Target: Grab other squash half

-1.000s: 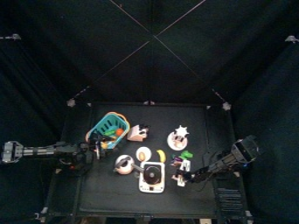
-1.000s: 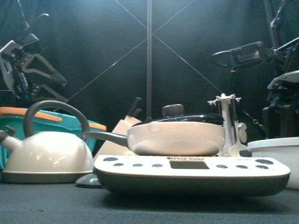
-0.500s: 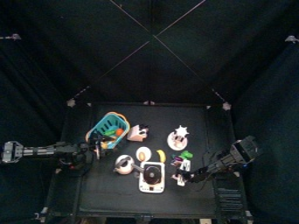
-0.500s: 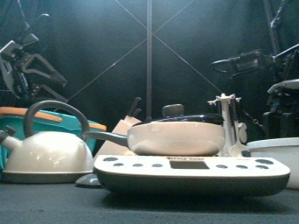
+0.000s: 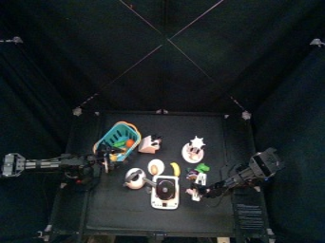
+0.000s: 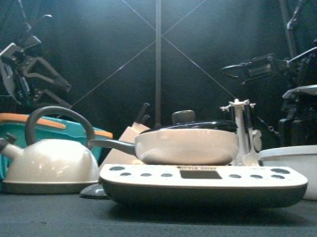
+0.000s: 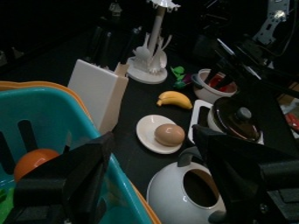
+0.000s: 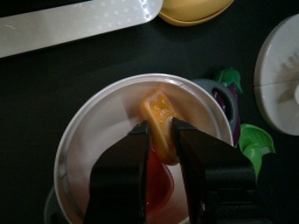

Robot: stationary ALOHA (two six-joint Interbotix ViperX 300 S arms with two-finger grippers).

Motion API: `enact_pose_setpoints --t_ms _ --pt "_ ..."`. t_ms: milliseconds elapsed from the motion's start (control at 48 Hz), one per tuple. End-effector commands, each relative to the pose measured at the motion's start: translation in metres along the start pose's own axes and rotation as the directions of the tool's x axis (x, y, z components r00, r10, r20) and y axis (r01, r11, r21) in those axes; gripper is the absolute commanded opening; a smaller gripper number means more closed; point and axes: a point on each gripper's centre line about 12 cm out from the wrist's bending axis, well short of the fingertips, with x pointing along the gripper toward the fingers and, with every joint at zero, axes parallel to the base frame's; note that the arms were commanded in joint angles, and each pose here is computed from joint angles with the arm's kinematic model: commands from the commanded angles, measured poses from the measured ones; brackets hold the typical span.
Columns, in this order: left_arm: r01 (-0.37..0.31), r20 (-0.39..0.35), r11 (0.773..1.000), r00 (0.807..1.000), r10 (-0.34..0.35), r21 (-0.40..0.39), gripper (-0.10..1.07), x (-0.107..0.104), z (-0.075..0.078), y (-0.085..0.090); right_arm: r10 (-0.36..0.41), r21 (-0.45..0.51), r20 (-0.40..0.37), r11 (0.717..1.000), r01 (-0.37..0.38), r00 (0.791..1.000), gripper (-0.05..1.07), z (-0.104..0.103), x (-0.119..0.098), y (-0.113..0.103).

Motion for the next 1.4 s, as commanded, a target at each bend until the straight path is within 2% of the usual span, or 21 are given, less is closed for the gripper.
enact_pose_setpoints --t_ms 0,250,438,583,792,1375 --pt "0.0 0.017 1.0 1.0 0.0 -0.002 1.03 0.001 0.005 -0.001 0.014 0.021 0.025 1.0 -0.014 1.0 0.39 0.007 -0.007 -0.001" --pt "0.0 0.015 1.0 1.0 0.0 -0.001 1.03 0.001 0.005 -0.001 0.022 0.058 0.106 0.998 -0.029 0.994 0.39 0.024 -0.037 -0.01" --pt "0.0 0.014 1.0 1.0 0.0 -0.002 1.03 0.001 0.005 -0.001 0.026 0.081 0.123 0.996 -0.037 0.992 0.39 0.025 -0.047 -0.015" --pt "0.0 0.011 1.0 1.0 0.0 -0.001 1.03 0.001 0.004 -0.001 0.018 0.092 0.115 0.995 -0.028 0.993 0.41 0.022 -0.05 -0.02" --pt "-0.001 0.011 1.0 1.0 0.001 -0.004 1.03 0.001 0.004 -0.001 0.028 0.097 0.114 0.995 -0.039 0.993 0.51 0.021 -0.051 -0.019" --pt "0.001 0.009 1.0 1.0 -0.001 -0.003 1.03 0.001 0.004 -0.001 0.026 0.084 0.144 0.996 -0.039 0.989 0.51 0.028 -0.055 -0.018"
